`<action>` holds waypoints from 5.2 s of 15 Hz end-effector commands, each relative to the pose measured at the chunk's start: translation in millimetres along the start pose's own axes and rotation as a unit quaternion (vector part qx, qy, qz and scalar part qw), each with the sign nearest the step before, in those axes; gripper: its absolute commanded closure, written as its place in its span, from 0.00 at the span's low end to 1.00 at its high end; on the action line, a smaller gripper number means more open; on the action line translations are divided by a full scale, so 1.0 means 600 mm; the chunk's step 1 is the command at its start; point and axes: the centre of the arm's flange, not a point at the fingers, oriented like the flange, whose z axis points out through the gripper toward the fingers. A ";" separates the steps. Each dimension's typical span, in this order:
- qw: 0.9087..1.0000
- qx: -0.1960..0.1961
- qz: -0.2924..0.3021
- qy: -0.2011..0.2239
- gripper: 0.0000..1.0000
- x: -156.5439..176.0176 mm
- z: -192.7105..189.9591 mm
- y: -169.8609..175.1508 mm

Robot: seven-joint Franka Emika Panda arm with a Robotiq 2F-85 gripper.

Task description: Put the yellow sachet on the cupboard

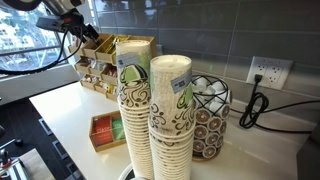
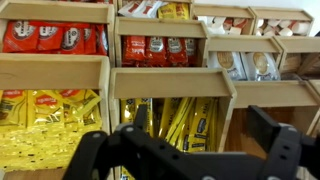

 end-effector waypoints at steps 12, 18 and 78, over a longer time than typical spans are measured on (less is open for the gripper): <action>0.992 0.036 0.066 0.103 0.00 0.020 0.124 -0.028; 0.989 0.027 0.078 0.123 0.43 0.018 0.137 -0.013; 0.976 -0.045 -0.030 -0.211 1.00 -0.135 0.142 -0.026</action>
